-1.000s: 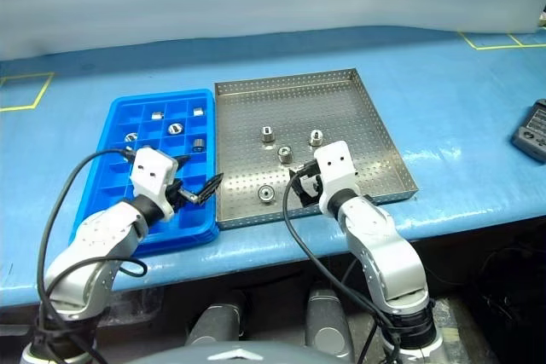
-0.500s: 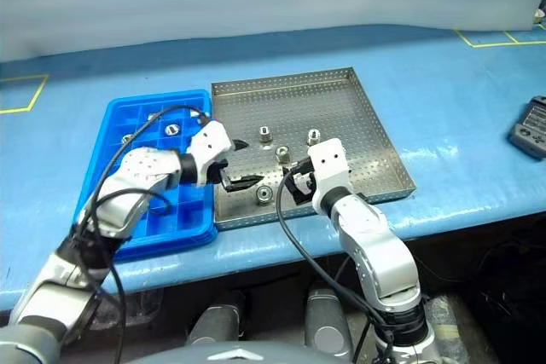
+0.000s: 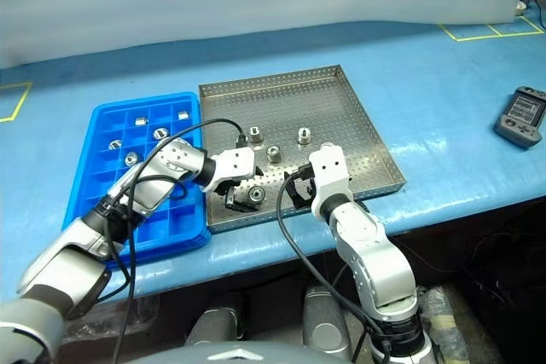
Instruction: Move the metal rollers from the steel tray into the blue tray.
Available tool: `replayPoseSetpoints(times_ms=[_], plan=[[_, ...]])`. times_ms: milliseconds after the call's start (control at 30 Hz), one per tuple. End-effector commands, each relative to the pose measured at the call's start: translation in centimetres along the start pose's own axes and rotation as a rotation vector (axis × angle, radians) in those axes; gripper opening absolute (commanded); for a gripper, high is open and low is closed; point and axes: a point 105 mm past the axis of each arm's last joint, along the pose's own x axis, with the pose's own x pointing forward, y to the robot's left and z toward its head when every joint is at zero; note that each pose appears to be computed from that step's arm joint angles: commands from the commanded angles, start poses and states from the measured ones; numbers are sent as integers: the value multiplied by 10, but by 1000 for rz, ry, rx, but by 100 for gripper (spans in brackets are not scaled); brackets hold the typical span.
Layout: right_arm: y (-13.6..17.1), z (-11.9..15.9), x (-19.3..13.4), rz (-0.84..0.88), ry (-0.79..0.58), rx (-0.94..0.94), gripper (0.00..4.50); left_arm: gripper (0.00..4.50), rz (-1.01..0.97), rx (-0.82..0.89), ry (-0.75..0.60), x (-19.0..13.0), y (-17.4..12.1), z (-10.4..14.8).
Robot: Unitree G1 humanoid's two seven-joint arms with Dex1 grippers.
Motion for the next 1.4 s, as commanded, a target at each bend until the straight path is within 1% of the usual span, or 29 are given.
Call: replayPoseSetpoints(times_ms=[33,133,267,300,367,467,533,600,633,733,800,867,933,1000,1067,1133,1267,1400], plan=[[1,17,-4,-7,-78,-8,450,411,1,56,40,3,1,-1],[1,17,-4,-7,-79,-7,450,325,-31,84,70,4,-5,-5],[1,19,-1,-4,-81,-6,450,190,7,65,8,-1,-3,4],[2,19,-1,2,-81,-8,450,180,21,55,-4,-4,-1,5],[5,20,2,19,-79,-14,450,180,81,29,-38,-10,4,8],[12,23,6,54,-84,-22,450,180,266,-81,-162,-32,20,19],[16,28,9,66,-102,-17,450,180,464,-183,-227,-54,34,16],[24,35,15,98,-127,-22,450,180,733,-314,-258,-84,44,1],[30,38,17,121,-137,-30,450,180,835,-368,-261,-95,44,-6],[53,49,17,247,-197,-127,450,180,1045,-486,-224,-120,33,-29],[68,57,15,325,-248,-157,450,180,1197,-564,-204,-138,25,-45],[79,63,14,366,-302,-177,450,180,1322,-634,-193,-152,16,-58],[88,63,14,404,-317,-192,450,180,1437,-695,-171,-164,9,-72],[94,63,15,432,-320,-196,450,180,1515,-730,-125,-172,3,-87],[99,63,15,451,-326,-201,450,180,1556,-778,-108,-174,0,-99],[102,63,15,464,-331,-203,450,180,1594,-796,-58,-177,-2,-111],[106,62,14,472,-330,-202,450,180,1628,-861,-9,-178,-5,-131],[106,60,13,466,-325,-198,450,180,1601,-913,2,-170,-5,-142]])
